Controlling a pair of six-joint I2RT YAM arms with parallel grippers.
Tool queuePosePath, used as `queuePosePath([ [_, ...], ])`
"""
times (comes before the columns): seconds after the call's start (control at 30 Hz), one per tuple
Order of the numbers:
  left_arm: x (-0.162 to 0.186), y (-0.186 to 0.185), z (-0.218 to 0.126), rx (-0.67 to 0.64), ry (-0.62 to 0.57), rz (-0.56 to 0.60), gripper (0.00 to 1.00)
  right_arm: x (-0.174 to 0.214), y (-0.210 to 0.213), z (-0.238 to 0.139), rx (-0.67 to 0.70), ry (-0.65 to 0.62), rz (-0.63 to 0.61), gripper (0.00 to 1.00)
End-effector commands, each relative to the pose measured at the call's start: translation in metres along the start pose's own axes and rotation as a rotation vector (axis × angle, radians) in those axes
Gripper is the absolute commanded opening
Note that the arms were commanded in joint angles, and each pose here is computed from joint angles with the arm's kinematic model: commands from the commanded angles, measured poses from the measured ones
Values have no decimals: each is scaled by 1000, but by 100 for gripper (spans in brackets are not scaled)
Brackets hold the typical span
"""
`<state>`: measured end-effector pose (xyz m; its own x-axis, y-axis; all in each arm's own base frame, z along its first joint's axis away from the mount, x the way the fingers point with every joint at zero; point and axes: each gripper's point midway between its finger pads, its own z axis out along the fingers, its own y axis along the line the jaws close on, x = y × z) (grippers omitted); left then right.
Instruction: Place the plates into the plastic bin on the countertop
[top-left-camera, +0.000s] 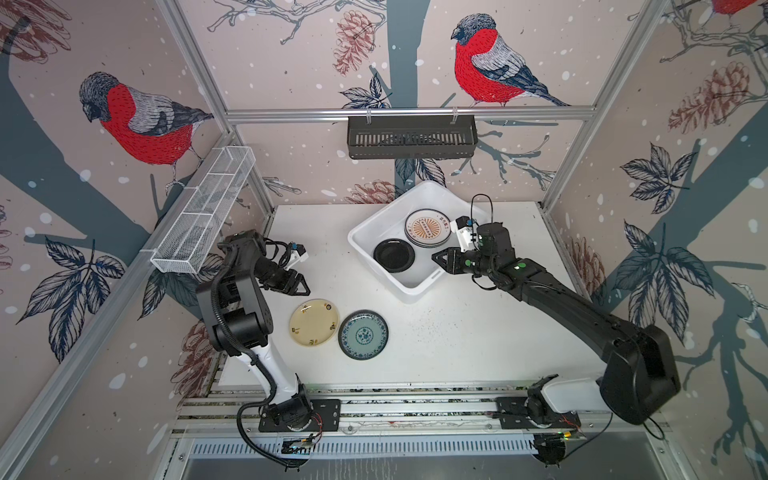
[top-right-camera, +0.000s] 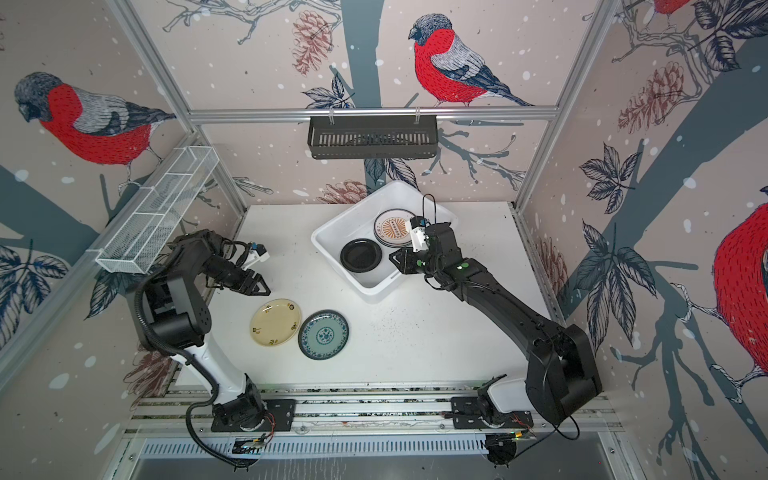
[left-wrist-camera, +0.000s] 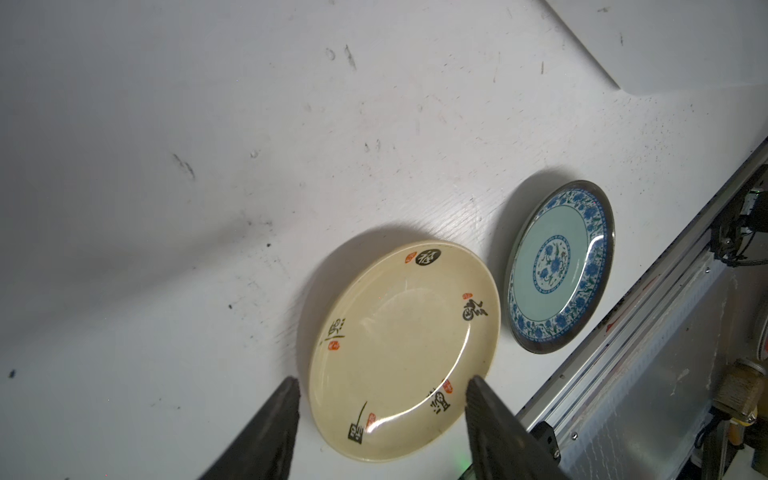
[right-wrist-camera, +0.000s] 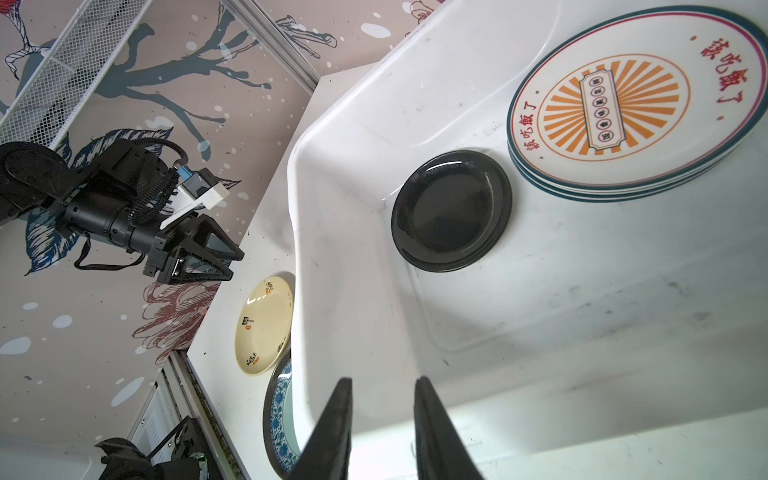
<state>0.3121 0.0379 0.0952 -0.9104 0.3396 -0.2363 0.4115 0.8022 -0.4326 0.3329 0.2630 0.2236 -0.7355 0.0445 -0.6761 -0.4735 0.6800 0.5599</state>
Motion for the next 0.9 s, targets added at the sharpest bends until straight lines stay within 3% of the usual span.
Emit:
queuePosePath([
  [0.0,15,-5,6,44,30,0,62,-7,5,2,-28,-30,-5,28],
  [0.3,44,2,29,65,63,-56,58,-6,9,3,-41,-34,-3,28],
  [0.63,51,32,16,50,-11,-137,57,3,8,12,-57,-21,18,28],
  [0.87,60,32,31,79,2,-154,55,3,11,18,-65,-9,17,28],
])
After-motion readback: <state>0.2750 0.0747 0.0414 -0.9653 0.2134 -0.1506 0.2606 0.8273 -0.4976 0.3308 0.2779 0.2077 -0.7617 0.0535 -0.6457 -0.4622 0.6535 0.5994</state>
